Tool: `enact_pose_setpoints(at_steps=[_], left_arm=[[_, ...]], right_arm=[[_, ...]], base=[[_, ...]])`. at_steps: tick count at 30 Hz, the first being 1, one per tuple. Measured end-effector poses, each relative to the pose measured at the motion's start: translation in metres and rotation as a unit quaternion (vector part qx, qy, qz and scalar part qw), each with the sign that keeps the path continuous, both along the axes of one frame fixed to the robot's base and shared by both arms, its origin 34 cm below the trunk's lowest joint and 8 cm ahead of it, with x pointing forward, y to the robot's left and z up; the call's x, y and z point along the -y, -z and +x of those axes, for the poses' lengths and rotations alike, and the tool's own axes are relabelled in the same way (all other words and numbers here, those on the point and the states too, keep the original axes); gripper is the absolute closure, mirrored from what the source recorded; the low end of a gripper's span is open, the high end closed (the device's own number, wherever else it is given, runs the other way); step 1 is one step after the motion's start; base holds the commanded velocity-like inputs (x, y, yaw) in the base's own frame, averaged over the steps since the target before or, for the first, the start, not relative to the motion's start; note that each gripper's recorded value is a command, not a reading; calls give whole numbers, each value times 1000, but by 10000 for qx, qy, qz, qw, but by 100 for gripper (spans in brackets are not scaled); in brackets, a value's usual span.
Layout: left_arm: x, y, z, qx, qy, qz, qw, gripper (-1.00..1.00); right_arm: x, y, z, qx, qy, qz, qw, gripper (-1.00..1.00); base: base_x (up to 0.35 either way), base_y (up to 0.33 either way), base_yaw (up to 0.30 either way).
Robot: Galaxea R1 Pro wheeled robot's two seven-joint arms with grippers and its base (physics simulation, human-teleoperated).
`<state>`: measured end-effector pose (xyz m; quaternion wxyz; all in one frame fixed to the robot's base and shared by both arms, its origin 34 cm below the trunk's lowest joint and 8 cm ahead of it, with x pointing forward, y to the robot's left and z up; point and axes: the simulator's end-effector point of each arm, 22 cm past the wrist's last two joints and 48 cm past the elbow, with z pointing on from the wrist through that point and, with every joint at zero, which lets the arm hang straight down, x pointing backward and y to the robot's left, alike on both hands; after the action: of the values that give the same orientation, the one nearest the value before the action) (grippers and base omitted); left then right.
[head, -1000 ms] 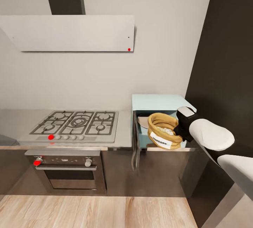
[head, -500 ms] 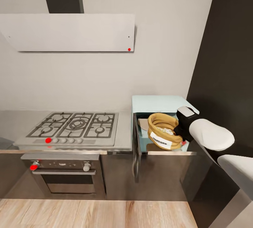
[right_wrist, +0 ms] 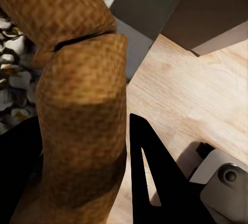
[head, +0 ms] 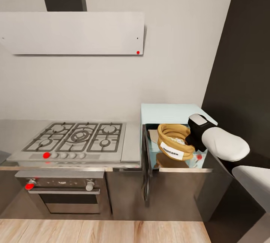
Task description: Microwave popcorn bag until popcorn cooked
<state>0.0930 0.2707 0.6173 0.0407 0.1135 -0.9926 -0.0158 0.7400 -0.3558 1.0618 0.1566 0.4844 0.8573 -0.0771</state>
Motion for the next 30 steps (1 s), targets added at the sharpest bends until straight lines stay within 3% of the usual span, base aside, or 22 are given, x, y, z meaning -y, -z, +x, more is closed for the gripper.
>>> enact_pose_setpoints(at_steps=[30], left_arm=[[0, 0, 0, 3, -1, 3, 10000, -100]], right_arm=[[3, -2, 0, -20, -1, -74, 10000, 100]], base=[[93, 40, 0]])
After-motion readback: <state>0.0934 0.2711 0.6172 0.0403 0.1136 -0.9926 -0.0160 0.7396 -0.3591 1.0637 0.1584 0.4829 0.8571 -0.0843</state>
